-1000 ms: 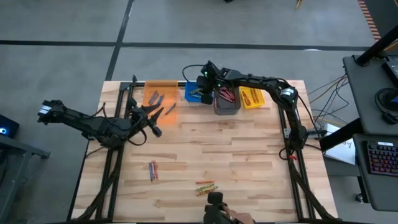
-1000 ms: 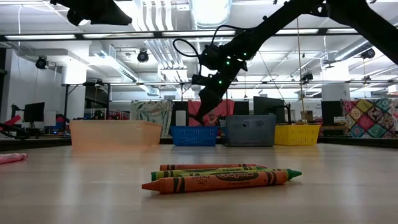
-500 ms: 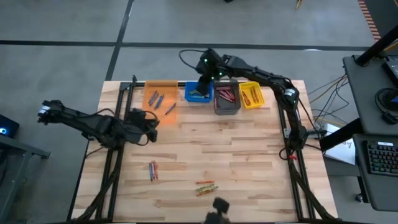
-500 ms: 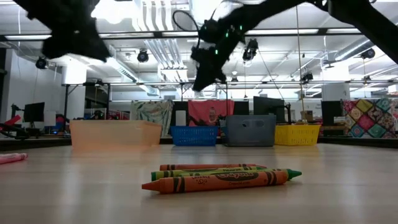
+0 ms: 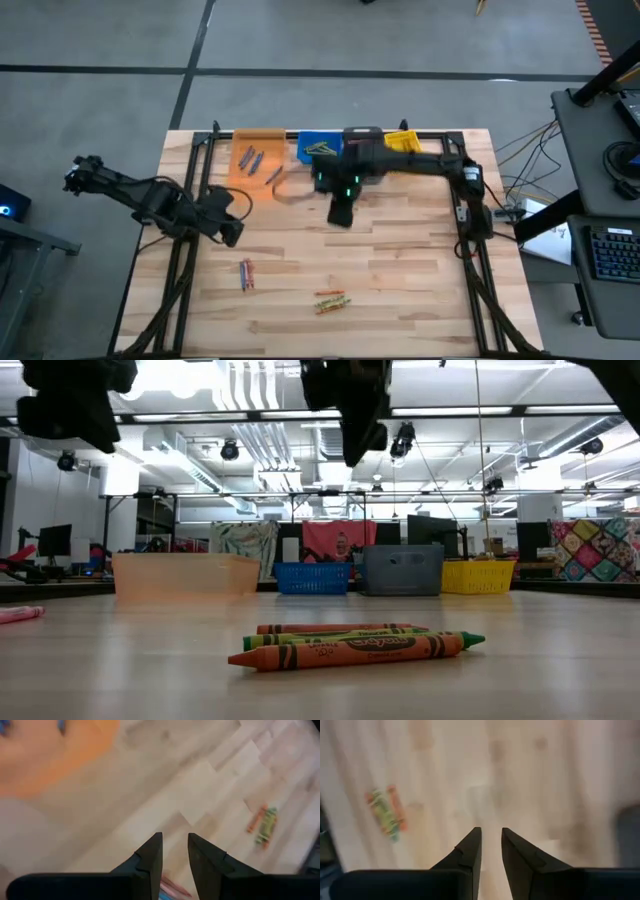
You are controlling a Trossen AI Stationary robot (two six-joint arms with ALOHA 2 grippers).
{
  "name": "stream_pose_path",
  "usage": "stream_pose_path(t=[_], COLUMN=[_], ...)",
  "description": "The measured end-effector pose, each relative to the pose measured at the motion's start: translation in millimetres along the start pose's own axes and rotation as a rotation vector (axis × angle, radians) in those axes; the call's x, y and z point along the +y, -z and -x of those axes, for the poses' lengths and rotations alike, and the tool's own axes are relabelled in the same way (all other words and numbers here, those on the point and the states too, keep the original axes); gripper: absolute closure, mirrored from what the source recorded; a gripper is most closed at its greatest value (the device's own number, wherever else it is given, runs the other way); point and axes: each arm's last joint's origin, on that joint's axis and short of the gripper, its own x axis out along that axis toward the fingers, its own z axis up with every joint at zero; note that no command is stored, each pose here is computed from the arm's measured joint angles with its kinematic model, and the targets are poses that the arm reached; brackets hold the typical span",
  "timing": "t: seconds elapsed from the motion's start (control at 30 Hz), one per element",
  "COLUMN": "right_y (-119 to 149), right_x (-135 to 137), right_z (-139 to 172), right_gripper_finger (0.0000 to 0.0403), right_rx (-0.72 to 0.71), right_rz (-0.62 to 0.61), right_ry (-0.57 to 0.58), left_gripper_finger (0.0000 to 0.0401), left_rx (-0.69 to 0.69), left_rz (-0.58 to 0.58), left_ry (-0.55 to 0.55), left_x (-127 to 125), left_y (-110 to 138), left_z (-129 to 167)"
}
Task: Sort crayons
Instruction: Put the blue crayon into the orange bin
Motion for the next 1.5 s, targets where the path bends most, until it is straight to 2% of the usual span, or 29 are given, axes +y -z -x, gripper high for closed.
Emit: stream_pose_path(t=[0.17, 0.3, 0.4, 0.53, 0.67, 0.9, 1.07, 1.5], right_y=[16, 33, 49, 71, 82, 89, 90, 90], right_x=[62, 102, 121, 137, 141, 133, 130, 131], right_z=[-21, -41, -58, -82, -105, -128, -131, -126], right_gripper_finger=[0.0341, 0.0344, 0.0346, 0.0346, 0.0346, 0.0346, 0.0346, 0.0346], right_rx=[0.067, 0.092, 0.126, 0.191, 0.195, 0.175, 0.169, 0.156], right_rz=[0.086, 0.175, 0.204, 0.248, 0.283, 0.298, 0.297, 0.296], right_ry=[-0.029, 0.029, 0.069, 0.090, 0.084, 0.079, 0.097, 0.095], left_gripper_finger=[0.0327, 0.0327, 0.0326, 0.0321, 0.0308, 0.0268, 0.0248, 0.0246], left_rx=[0.063, 0.096, 0.118, 0.128, 0.129, 0.130, 0.220, 0.224], left_rz=[0.072, 0.148, 0.186, 0.256, 0.281, 0.259, 0.223, 0.201], left_ry=[0.022, 0.001, -0.002, -0.085, -0.149, -0.227, -0.280, -0.409], left_x=[-13, -25, -38, -47, -55, -63, -63, -57], left_y=[20, 40, 57, 76, 90, 101, 112, 123], left_z=[-10, -25, -35, -52, -67, -86, -92, -106])
